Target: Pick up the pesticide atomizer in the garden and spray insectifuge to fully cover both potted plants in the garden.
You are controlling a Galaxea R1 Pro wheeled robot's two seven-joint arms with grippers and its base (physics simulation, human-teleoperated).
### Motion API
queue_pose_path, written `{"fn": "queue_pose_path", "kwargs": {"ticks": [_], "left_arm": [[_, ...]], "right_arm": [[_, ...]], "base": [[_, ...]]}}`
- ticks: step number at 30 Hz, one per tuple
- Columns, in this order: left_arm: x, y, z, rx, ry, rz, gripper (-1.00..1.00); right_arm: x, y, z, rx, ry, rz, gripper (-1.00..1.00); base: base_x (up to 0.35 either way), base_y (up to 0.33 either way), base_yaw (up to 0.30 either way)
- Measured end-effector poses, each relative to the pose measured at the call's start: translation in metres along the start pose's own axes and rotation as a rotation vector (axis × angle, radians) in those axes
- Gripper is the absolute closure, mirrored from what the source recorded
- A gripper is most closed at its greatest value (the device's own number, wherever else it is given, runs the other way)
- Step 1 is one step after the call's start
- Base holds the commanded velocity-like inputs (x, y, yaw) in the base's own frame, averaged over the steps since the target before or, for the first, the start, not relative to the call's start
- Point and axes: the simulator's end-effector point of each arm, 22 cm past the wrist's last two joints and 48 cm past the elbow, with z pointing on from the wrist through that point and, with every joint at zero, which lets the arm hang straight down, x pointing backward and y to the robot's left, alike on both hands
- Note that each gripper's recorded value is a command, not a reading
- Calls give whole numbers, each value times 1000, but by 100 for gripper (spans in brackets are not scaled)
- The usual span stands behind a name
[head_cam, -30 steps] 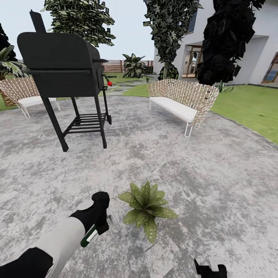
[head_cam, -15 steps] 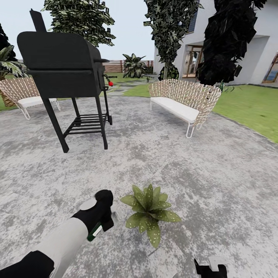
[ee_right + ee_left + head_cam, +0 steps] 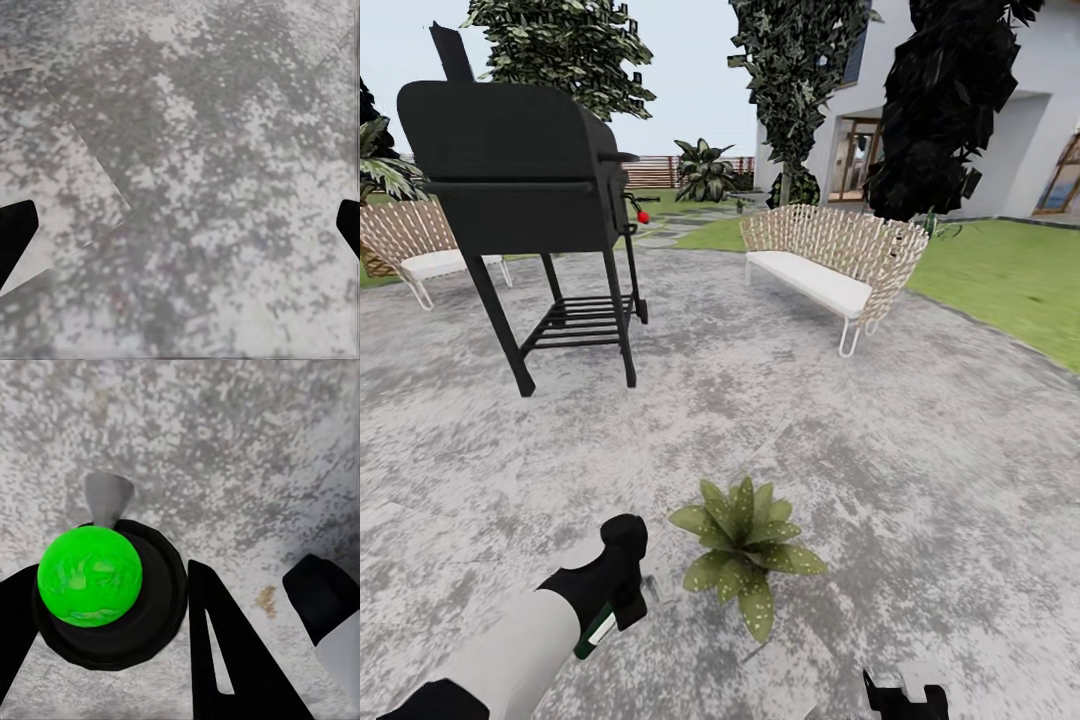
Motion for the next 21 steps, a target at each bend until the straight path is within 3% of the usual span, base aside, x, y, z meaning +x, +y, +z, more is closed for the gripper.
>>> {"fn": "queue_pose_path", "kwargs": {"ticks": [6,13,16,21], "left_arm": [[4,7,-2,-9,-2,-15,100],[3,9,-2,-10,-5,-18,100],[2,7,-3,-8,-8,-17,100],[5,6,0,-8,2,-13,100]], "right_arm": [[0,0,0,0,0,0,-100],[0,0,0,-1,1,0,-100],[0,0,0,-1,0,0,-100],[0,0,0,0,0,0,-100]], "base": [[37,85,-261],[46,291,-25],[207,256,-54],[199,144,-263]]}}
